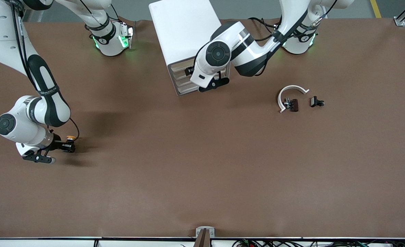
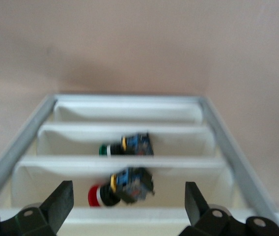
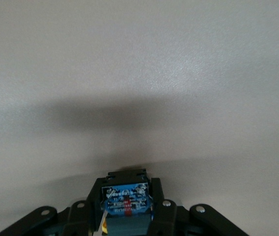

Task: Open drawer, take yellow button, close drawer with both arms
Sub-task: 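Open the right gripper on the button while the left gripper withdraws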

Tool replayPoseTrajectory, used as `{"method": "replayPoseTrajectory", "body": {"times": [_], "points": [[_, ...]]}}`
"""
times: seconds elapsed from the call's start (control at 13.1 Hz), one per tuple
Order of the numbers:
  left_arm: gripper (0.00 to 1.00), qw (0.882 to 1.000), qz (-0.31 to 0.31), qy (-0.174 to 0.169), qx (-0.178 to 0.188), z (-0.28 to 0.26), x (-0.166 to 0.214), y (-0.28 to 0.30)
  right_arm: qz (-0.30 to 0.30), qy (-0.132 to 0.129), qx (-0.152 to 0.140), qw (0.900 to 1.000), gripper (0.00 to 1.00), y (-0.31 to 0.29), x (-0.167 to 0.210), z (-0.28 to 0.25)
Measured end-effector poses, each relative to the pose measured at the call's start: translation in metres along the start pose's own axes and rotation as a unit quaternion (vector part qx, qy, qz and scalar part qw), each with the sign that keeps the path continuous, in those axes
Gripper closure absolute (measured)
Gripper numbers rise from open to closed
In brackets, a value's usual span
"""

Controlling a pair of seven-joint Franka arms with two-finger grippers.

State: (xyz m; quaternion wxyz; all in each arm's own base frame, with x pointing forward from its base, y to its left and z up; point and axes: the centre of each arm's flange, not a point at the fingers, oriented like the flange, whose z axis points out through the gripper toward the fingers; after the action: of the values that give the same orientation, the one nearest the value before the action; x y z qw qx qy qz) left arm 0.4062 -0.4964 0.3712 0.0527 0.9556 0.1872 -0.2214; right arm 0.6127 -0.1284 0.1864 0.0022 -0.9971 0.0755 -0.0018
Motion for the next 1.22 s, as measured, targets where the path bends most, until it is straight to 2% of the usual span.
{"method": "replayPoseTrajectory", "body": {"times": [0.38,0.46,0.53,0.84,0.99,1.22], "points": [[0.0,0.994,-0.093,0.039,-0.036,-0.056,0.117,-0.045,-0.005,-0.002,0.004,1.0,0.58,0.001,-0.001,0.005],[0.0,0.992,-0.102,0.059,-0.041,-0.073,0.136,-0.055,-0.005,0.0,0.004,1.0,0.52,0.001,0.0,0.004],[0.0,0.99,-0.105,0.088,-0.042,-0.091,0.151,-0.064,-0.006,0.001,0.004,1.0,0.41,0.001,0.001,0.004],[0.0,0.971,-0.091,0.22,-0.02,-0.16,0.183,-0.099,-0.007,0.008,0.006,1.0,0.0,-0.001,0.008,-0.003],[0.0,0.966,-0.068,0.251,-0.014,-0.194,0.193,-0.123,-0.011,-0.001,0.011,1.0,0.0,-0.008,0.014,-0.013],[0.0,0.963,-0.018,0.268,0.011,-0.249,0.204,-0.179,-0.032,-0.021,0.017,0.999,0.0,-0.035,0.03,-0.062]]}}
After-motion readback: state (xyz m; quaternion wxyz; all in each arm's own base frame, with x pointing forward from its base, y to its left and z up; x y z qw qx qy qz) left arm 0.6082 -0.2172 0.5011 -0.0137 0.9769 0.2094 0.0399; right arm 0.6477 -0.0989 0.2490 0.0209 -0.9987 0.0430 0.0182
